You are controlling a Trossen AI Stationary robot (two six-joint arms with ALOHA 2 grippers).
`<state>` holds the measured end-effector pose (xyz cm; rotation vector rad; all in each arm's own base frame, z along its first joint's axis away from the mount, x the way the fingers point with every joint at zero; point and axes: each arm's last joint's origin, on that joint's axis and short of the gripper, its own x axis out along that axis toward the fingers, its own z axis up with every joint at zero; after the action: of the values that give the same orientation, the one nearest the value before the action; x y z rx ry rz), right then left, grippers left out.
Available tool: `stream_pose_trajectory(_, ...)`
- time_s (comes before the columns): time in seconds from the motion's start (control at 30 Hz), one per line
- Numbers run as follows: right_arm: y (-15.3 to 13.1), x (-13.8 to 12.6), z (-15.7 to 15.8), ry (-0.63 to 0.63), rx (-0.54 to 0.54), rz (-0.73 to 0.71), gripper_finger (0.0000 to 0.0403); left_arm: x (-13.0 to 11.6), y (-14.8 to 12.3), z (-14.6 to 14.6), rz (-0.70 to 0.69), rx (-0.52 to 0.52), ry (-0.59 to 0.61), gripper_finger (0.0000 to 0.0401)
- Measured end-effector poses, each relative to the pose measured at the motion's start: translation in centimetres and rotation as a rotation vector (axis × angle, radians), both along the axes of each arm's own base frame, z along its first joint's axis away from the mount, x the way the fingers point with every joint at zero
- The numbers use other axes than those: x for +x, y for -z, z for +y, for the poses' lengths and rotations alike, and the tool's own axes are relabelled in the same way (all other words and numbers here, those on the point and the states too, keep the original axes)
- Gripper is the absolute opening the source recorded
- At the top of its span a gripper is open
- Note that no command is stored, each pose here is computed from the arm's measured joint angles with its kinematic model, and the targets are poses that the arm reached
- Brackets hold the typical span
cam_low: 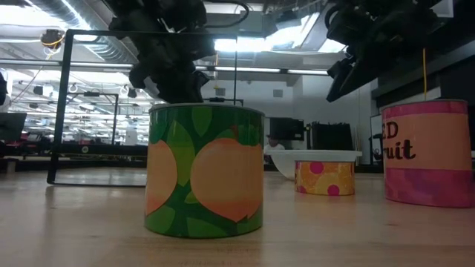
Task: Pick and place cans onto a shelf
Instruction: Put the small canned oranges on the shelf
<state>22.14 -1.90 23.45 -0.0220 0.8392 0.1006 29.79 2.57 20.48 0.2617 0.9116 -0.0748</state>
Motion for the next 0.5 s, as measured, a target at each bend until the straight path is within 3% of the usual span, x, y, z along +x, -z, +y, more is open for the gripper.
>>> stream_pose_trajectory(0.2, 0.0, 0.0, 0.0, 0.0, 0.0, 0.0, 0.0225, -0.3, -0.4, 0.0, 0.0, -0.001, -0.001, 0.0009)
stream_pose_trajectory(0.5, 0.0, 0.0, 0.0, 0.002, 0.002, 0.0, 0.0225, -2.4, -2.5, -0.2, -0.001, -0.001, -0.001, 0.0005)
